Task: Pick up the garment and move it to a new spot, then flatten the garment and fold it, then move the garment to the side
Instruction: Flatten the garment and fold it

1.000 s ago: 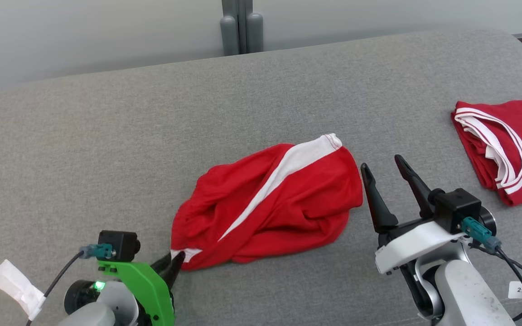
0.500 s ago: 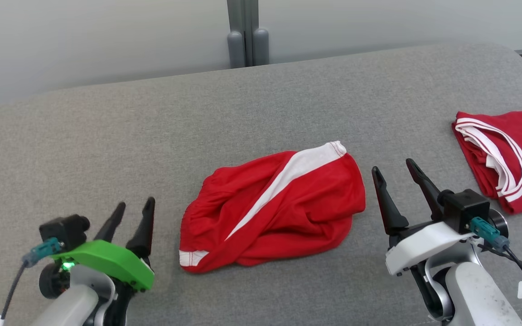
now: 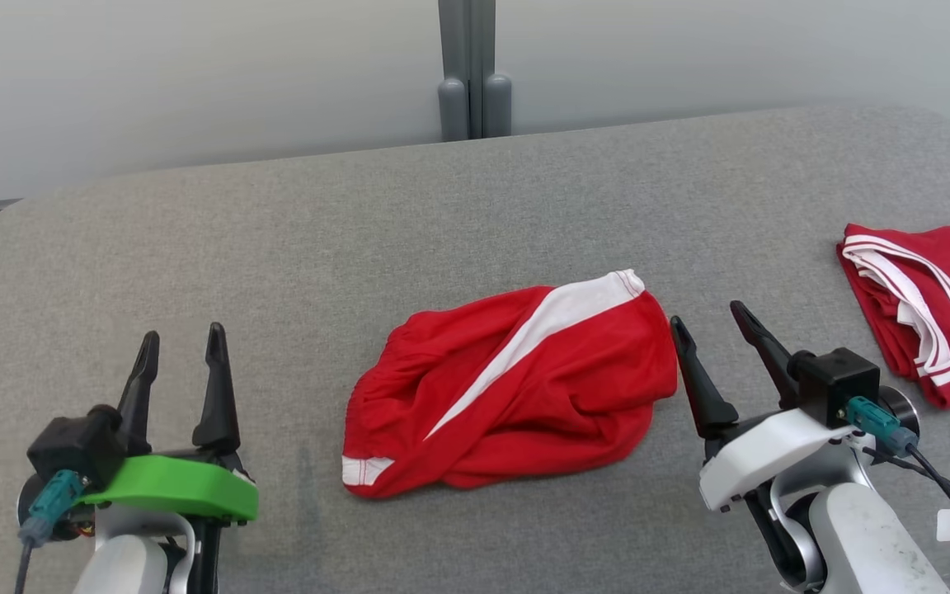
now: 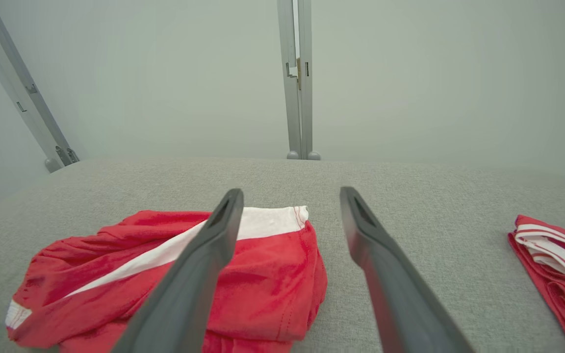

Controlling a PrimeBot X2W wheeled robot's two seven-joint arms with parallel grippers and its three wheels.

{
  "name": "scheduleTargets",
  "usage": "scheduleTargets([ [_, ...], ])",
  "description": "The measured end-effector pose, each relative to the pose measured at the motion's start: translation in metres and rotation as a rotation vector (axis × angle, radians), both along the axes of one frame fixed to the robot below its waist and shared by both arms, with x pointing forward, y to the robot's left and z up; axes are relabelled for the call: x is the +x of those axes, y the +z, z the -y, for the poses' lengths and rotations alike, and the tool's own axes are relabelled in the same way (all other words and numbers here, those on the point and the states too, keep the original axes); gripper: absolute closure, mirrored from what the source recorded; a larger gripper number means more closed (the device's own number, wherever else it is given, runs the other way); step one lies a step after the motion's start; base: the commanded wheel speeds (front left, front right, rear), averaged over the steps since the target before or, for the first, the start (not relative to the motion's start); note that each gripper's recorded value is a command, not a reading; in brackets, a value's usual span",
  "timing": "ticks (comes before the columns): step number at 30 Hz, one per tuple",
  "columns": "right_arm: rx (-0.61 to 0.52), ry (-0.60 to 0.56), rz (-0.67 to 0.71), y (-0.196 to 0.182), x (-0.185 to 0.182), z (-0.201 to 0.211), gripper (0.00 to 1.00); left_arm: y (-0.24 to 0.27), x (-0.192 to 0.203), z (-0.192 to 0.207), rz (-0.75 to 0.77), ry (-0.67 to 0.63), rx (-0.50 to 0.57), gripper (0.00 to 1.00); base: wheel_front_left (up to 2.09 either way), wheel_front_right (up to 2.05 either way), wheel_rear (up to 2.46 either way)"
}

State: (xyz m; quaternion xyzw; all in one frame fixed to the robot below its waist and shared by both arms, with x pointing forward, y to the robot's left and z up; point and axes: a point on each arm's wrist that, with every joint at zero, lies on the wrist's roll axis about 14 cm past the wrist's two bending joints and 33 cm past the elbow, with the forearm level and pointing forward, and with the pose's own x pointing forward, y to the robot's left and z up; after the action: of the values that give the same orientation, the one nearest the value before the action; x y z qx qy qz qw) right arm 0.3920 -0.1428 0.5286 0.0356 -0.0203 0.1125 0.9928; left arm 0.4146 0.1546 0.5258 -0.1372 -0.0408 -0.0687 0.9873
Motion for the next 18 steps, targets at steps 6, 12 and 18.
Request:
scheduleTargets([
  [6,-0.01,-0.029,-0.13,-0.025,0.007,0.014,0.0,-0.015,-0.006,0.001,-0.022,-0.007,0.004,0.0,0.0,0.0,0.0],
  [12,0.058,-0.039,-0.36,-0.047,0.044,0.021,0.0,-0.027,0.001,-0.003,-0.042,0.007,-0.003,0.0,0.0,0.0,0.0],
  [18,0.022,0.022,-0.613,-0.07,0.073,0.009,0.0,-0.035,0.008,-0.014,-0.058,0.041,-0.012,0.0,0.0,0.0,0.0],
])
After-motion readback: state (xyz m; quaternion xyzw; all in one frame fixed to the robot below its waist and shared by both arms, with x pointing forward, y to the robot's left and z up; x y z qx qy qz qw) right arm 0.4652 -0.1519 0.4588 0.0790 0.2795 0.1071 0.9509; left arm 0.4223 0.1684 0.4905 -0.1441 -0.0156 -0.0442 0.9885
